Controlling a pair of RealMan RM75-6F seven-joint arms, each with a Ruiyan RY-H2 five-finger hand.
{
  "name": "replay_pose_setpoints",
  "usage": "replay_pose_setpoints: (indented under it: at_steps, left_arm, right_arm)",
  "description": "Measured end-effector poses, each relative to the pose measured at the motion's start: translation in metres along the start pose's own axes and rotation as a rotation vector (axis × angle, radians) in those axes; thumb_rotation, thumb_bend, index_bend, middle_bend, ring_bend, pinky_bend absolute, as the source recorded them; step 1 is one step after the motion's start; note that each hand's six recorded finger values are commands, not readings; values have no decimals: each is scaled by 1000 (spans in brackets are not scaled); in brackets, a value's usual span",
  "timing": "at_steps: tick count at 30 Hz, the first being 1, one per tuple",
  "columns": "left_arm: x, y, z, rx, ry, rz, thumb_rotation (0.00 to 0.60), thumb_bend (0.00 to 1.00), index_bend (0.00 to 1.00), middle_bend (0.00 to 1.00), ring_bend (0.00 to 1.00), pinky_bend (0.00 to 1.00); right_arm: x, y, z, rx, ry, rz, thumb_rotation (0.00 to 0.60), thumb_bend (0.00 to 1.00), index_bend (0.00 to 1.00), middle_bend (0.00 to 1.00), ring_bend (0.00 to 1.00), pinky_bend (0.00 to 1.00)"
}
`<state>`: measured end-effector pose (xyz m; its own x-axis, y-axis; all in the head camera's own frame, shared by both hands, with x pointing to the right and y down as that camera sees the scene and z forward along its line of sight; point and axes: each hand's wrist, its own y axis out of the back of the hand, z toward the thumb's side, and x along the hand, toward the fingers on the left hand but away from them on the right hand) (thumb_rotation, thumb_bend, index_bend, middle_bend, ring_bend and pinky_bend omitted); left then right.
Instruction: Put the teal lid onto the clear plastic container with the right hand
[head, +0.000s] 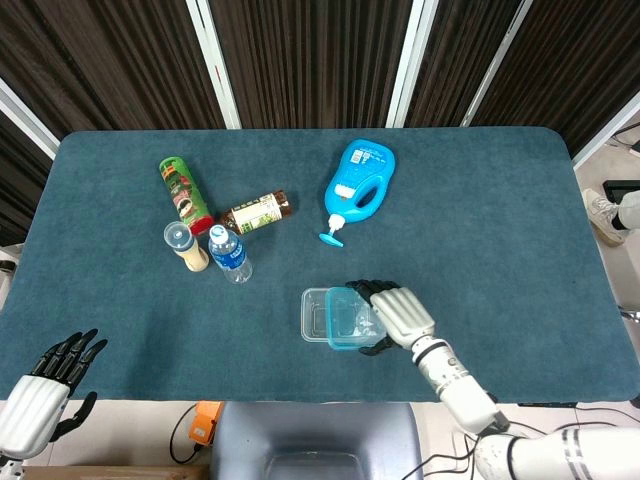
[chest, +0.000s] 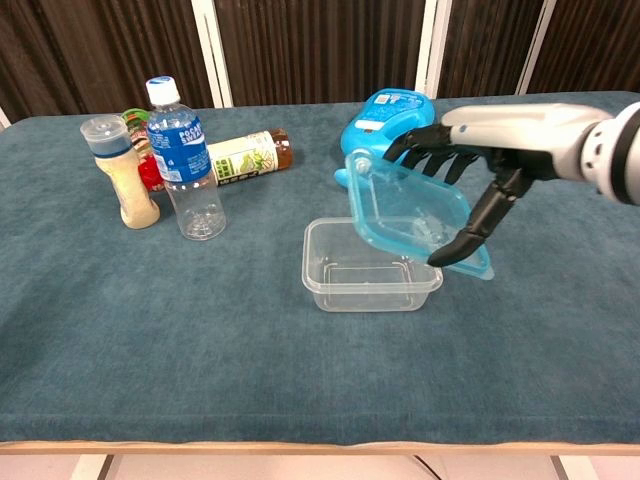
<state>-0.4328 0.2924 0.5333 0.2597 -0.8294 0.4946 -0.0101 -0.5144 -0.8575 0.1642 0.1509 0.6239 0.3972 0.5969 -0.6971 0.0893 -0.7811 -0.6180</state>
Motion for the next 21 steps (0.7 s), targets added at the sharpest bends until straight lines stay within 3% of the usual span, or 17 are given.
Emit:
replay_pose_setpoints:
  at_steps: [6, 21]
  left_arm:
    - [-1, 0, 0, 2, -1, 0, 600, 431, 0, 0, 0, 161]
    - [-1, -1, 0, 4, 4, -2, 600, 433, 0, 0, 0, 161]
  right_arm:
    - [-10, -8, 17, 17, -6, -6, 600, 272, 773, 470, 425, 586]
    - [-24, -14, 13, 53, -29, -36, 600, 273, 758, 470, 425, 586]
